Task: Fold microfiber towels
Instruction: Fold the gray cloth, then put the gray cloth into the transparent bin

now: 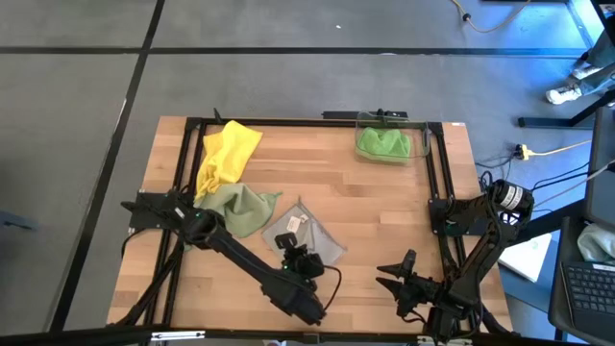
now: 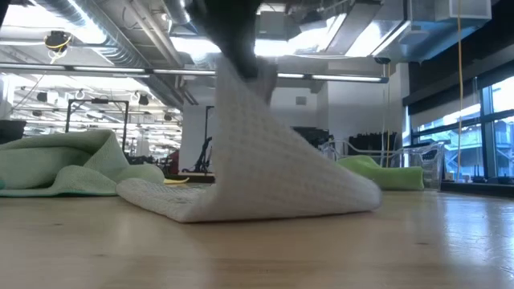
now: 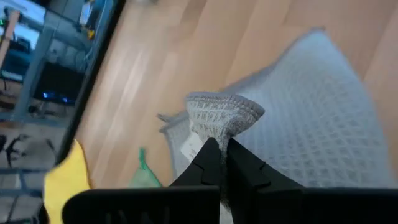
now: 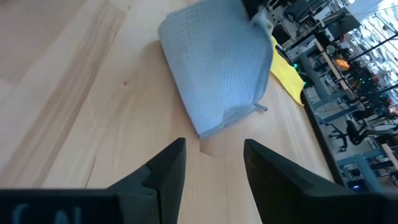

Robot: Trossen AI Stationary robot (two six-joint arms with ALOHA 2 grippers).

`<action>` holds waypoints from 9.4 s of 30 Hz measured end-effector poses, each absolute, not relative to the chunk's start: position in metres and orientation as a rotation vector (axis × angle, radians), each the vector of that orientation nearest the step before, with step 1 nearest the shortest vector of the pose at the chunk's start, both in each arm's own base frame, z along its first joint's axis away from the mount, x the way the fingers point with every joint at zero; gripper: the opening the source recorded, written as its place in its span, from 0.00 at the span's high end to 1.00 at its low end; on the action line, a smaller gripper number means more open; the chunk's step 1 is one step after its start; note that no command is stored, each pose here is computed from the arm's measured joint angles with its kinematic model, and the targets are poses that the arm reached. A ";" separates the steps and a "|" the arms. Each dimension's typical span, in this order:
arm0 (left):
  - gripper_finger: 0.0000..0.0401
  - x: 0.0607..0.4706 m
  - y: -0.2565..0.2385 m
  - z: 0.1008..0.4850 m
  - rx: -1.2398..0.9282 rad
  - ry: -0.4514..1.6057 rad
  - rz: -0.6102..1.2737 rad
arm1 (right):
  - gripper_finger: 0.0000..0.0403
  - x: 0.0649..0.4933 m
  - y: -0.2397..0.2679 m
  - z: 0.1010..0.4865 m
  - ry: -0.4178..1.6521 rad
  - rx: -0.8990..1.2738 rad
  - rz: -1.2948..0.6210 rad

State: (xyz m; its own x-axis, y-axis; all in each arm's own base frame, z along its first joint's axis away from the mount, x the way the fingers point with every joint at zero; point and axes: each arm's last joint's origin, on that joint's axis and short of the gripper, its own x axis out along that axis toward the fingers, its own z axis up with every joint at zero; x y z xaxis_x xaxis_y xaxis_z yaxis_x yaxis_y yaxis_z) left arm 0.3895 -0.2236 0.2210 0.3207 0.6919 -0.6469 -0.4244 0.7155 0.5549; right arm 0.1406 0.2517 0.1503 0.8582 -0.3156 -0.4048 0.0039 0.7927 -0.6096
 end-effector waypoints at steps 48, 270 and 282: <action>1.00 0.348 -0.203 0.128 0.279 0.870 0.984 | 0.59 0.275 0.171 0.158 0.816 -0.555 0.023; 0.86 0.292 -0.304 0.159 0.195 0.724 0.742 | 0.51 0.343 0.170 0.101 0.790 -0.766 0.233; 0.86 0.292 -0.305 0.159 0.192 0.722 0.740 | 0.51 0.346 0.164 0.096 0.794 -0.863 0.115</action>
State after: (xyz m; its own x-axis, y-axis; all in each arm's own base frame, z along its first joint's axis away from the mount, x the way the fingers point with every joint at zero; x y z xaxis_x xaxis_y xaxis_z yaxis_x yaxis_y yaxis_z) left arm 0.2916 -0.3047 0.1585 0.5129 0.6741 -0.5316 -0.5476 0.7338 0.4022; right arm 0.3458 0.1639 0.0962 0.7140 -0.2146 -0.6664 -0.3948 0.6627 -0.6364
